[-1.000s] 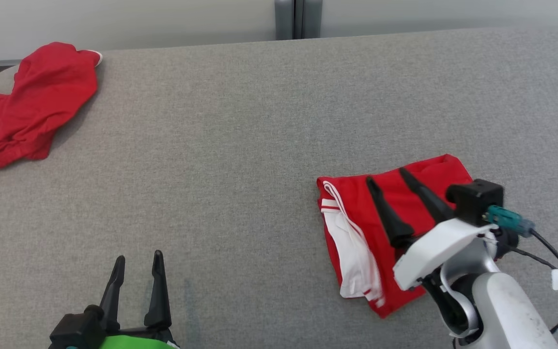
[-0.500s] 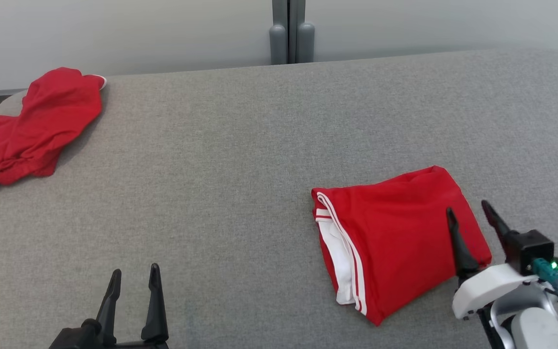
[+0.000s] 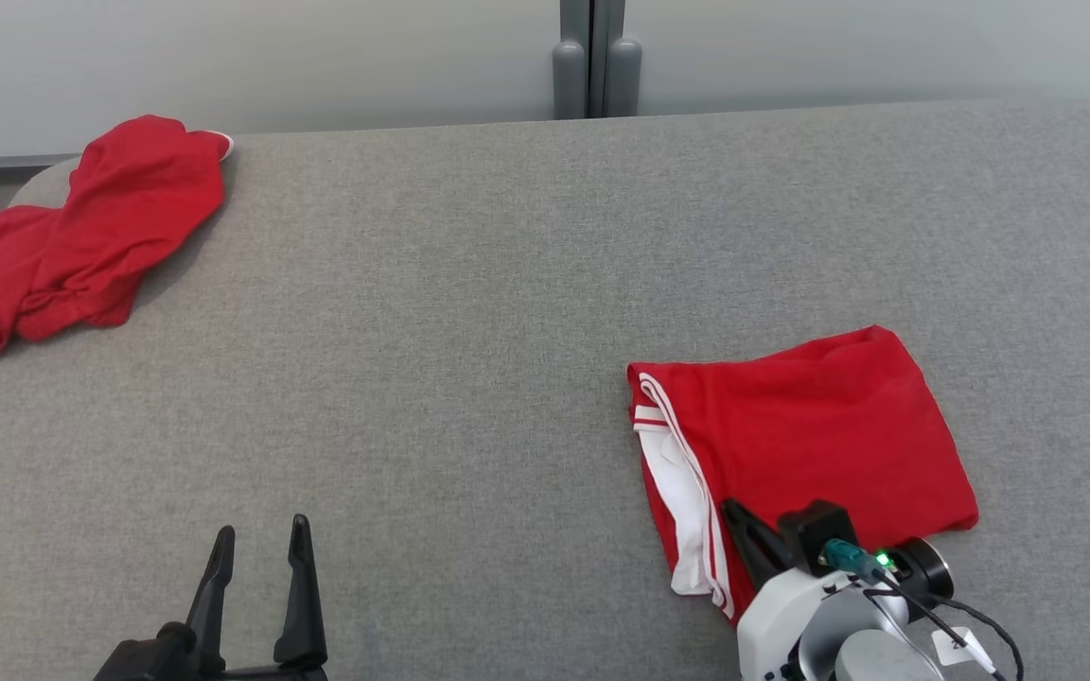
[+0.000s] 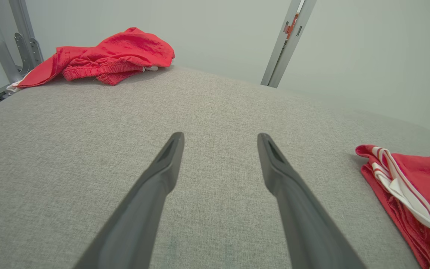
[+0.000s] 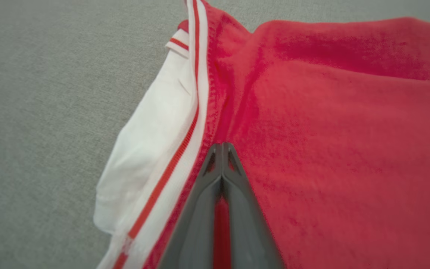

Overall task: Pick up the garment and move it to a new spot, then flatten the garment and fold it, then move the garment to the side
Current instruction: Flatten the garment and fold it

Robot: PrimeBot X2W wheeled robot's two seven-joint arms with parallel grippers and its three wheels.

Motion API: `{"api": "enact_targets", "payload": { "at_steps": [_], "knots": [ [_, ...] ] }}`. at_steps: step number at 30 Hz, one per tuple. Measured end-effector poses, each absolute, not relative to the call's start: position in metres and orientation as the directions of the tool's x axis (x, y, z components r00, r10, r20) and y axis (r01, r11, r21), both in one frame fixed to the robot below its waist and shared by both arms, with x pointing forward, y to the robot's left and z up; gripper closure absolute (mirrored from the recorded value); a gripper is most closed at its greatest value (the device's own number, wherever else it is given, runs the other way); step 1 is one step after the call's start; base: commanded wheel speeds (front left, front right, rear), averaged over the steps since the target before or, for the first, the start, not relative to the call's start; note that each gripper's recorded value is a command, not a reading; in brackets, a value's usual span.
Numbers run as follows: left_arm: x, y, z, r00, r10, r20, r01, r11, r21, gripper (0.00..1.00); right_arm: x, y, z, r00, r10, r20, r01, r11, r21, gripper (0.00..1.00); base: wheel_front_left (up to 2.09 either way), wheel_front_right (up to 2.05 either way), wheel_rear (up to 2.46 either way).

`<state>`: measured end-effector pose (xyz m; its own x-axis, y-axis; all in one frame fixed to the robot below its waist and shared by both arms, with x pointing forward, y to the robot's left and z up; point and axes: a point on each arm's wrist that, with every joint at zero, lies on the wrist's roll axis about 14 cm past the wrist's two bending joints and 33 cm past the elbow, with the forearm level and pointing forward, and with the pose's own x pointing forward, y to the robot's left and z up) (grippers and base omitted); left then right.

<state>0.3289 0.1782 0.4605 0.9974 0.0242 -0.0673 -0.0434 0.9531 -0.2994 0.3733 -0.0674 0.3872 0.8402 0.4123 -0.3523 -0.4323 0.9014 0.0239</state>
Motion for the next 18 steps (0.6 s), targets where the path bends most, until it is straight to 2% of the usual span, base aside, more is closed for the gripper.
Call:
{"api": "enact_targets", "payload": {
  "at_steps": [10, 14, 18],
  "knots": [
    [0.328, 0.182, 0.462, 0.997, 0.036, -0.061, -0.053, 0.953, -0.297, 0.00, 0.366, -0.025, 0.395, 0.790, 0.529, -0.310, -0.527, 0.844, 0.096, 1.00, 0.00, 0.00, 0.00],
    [0.329, 0.181, 0.466, 0.998, 0.035, -0.049, -0.048, 0.954, -0.297, 0.00, 0.367, -0.023, 0.406, 0.803, 0.534, -0.266, -0.527, 0.844, 0.104, 1.00, 0.00, 0.00, 0.00],
    [0.327, 0.178, 0.471, 0.999, 0.026, -0.034, -0.034, 0.954, -0.297, 0.00, 0.377, -0.035, 0.428, 0.849, 0.493, -0.190, -0.483, 0.870, 0.100, 1.00, 0.00, 0.00, 0.00]
  ]
}}
